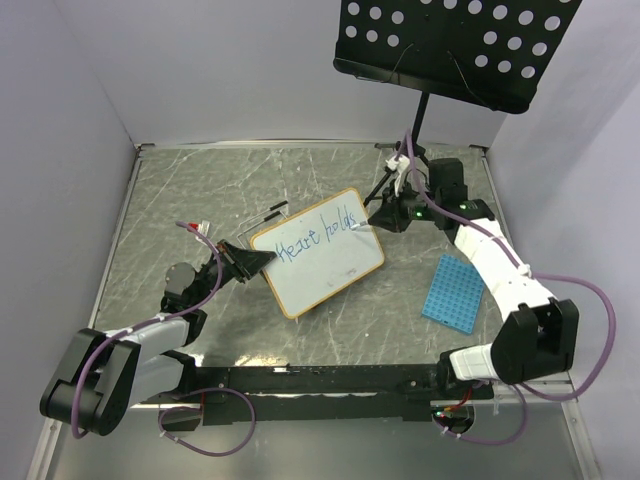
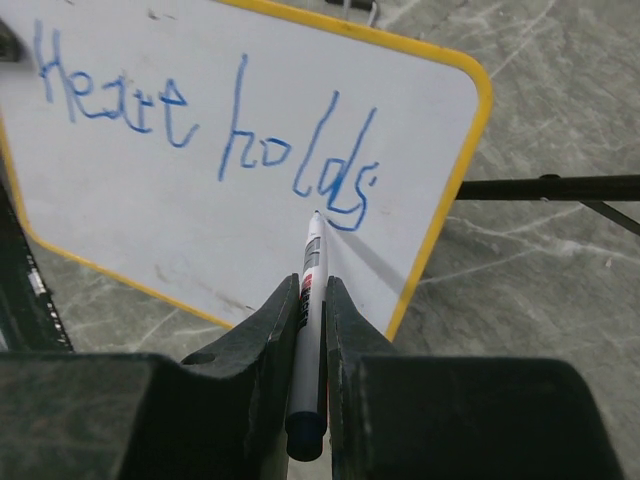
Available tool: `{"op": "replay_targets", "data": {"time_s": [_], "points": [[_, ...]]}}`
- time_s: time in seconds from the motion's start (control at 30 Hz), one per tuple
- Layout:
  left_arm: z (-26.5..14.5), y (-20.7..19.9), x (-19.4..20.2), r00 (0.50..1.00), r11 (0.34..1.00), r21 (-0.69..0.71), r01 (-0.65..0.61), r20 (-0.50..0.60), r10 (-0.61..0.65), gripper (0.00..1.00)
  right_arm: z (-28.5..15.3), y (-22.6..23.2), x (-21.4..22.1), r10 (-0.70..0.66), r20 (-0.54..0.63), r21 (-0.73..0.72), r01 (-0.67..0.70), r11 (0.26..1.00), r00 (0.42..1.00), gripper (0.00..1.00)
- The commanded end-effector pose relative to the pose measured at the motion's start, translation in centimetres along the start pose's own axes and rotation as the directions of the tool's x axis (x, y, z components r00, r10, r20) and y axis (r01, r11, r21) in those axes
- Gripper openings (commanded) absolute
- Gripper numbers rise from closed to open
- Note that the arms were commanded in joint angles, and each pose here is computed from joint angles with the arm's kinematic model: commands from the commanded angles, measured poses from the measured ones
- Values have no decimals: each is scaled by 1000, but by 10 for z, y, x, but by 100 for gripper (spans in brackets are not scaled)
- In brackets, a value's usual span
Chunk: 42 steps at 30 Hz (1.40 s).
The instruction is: Write a sentence on the whiteboard
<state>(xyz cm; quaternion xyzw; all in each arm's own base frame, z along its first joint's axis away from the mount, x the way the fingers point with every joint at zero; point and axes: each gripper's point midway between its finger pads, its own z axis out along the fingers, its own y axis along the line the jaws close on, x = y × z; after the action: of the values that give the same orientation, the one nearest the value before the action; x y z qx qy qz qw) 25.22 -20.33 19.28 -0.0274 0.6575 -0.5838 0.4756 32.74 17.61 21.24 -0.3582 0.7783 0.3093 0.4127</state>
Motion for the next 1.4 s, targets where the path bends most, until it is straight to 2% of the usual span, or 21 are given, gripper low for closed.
{"op": "replay_targets", "data": {"time_s": [0.0,0.2,0.33,0.53,0.7,1.37], "points": [[0,-36,-23,994,989,125,-78,86,68,1,-31,28,-54,-99,165,-31,105,994,981,0],[-2,-36,-23,994,990,123,-73,95,61,1,-39,49,-56,-99,193,-101,121,988,976,0],[-1,-36,-26,994,990,124,-63,102,51,1,-34,70,-44,-86,190,-209,126,970,978,0],[-2,-41,-28,993,989,136,-59,110,44,1,-25,103,-34,-152,185,-300,203,932,971,0],[-5,-41,-25,993,990,130,-59,108,45,1,-24,116,-30,-204,194,-317,258,912,959,0],[-10,-40,-29,989,992,121,-42,148,24,1,-16,133,-17,-276,170,-356,320,878,946,0]]}}
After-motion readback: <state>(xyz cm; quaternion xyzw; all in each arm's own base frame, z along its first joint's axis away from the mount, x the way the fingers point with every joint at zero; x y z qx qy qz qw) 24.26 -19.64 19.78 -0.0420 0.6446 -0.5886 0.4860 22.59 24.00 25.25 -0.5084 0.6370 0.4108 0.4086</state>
